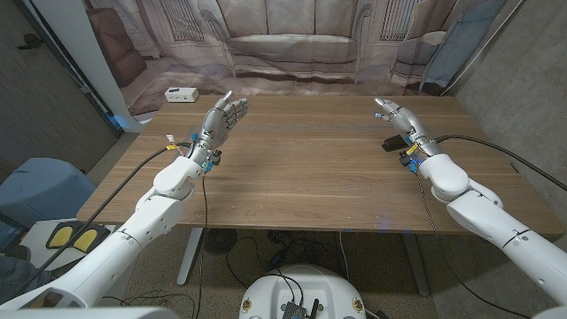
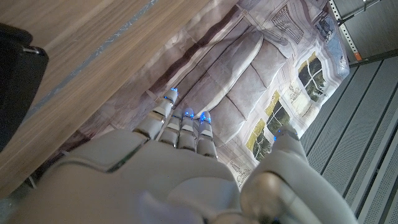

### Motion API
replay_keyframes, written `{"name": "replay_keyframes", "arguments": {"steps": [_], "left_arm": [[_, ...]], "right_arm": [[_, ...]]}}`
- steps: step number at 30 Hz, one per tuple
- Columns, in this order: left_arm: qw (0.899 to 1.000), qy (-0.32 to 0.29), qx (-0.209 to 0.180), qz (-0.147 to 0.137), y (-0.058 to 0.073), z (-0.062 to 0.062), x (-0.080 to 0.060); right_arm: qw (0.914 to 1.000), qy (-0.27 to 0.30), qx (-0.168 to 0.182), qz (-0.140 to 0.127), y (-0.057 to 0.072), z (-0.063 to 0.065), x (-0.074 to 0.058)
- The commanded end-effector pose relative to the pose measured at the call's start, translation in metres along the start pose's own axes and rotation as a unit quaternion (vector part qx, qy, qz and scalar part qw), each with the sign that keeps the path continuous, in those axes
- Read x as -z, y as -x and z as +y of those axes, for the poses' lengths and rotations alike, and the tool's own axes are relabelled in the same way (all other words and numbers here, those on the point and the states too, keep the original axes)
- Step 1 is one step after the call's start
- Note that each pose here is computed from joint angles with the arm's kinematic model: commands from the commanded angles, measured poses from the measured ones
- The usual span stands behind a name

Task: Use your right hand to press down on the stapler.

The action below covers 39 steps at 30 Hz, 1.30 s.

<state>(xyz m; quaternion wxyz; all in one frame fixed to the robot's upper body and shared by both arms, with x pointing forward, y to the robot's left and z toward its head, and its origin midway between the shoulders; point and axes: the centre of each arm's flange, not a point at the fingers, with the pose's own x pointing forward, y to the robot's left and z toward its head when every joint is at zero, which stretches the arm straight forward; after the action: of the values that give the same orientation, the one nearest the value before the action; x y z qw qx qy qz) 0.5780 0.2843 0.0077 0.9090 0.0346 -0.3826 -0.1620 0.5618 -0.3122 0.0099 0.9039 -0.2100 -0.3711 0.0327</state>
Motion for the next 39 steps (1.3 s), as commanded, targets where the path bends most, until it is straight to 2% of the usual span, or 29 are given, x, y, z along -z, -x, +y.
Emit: {"name": "replay_keyframes", "arguments": {"steps": [1, 11, 18, 27, 34, 39], "left_arm": [[1.0, 0.013, 0.009, -0.007, -0.003, -0.005, 0.0], [1.0, 0.011, 0.01, -0.008, -0.002, -0.003, 0.0], [1.0, 0.017, 0.001, -0.011, -0.001, -0.005, -0.001], [1.0, 0.014, 0.008, -0.013, 0.0, -0.002, -0.003], [1.0, 0.009, 0.013, -0.012, -0.002, 0.003, -0.004], [1.0, 0.018, 0.005, -0.017, -0.001, 0.008, -0.004]], "right_arm": [[0.9982, -0.059, -0.004, -0.013, 0.004, 0.015, 0.001], [0.9971, -0.075, -0.007, -0.013, 0.01, 0.022, 0.003], [0.994, -0.107, -0.013, -0.017, 0.012, 0.027, 0.004], [0.9867, -0.159, -0.033, -0.014, 0.012, 0.036, 0.012], [0.983, -0.178, -0.043, -0.01, 0.009, 0.049, 0.017], [0.981, -0.186, -0.051, -0.018, 0.007, 0.054, 0.019]]}}
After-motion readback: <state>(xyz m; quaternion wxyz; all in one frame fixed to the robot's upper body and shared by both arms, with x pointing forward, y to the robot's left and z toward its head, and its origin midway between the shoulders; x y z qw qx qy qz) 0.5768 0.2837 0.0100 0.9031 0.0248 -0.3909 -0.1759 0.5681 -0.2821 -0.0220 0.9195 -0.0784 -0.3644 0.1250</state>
